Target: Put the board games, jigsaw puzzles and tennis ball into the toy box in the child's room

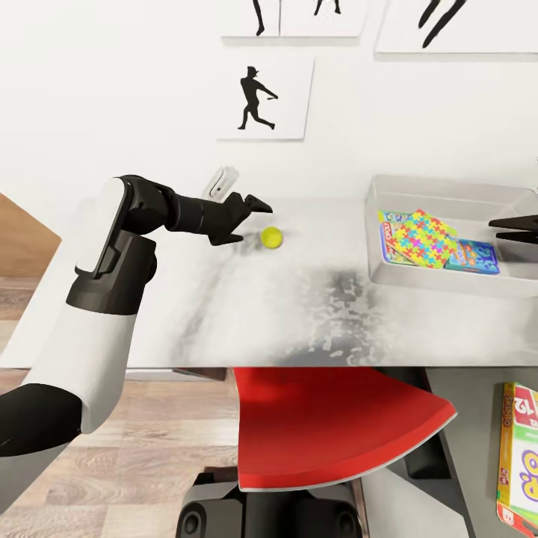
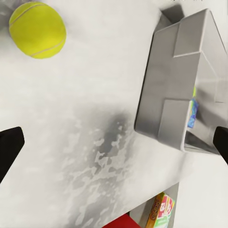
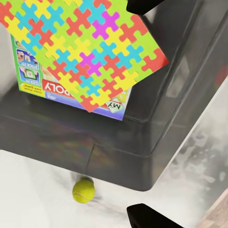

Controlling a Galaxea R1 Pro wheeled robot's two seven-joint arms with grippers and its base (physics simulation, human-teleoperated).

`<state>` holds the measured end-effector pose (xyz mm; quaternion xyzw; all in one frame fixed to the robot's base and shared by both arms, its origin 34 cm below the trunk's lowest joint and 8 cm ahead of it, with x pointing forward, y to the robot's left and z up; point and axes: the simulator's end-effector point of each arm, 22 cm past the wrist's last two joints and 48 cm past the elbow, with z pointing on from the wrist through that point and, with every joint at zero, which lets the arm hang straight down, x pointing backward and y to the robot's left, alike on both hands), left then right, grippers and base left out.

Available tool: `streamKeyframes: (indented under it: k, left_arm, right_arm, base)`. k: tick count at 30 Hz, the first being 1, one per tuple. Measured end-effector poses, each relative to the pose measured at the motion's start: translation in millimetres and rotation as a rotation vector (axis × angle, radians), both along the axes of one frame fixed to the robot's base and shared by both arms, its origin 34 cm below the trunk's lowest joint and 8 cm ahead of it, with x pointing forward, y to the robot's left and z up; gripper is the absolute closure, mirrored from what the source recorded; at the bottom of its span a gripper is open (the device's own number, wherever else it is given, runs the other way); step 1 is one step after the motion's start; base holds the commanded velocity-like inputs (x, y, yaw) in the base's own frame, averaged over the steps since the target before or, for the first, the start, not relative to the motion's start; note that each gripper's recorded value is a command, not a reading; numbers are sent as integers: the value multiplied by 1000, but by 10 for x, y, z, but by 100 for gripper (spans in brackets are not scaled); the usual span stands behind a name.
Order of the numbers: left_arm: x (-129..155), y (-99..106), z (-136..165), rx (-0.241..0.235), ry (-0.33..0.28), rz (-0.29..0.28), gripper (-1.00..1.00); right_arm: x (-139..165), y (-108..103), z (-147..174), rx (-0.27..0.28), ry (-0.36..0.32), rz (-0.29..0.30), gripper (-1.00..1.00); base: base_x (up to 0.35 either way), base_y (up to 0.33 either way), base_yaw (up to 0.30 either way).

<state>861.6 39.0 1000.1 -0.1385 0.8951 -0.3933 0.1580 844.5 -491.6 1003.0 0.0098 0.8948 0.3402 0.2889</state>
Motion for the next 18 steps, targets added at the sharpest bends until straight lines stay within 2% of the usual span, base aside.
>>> streamKeyframes:
  k: [18]
  left_arm:
    - [-4, 1, 202, 1, -27, 0, -100]
  right_arm:
    - [-1, -7, 198, -4, -27, -2, -100]
  base:
    - [-1, 0, 6]
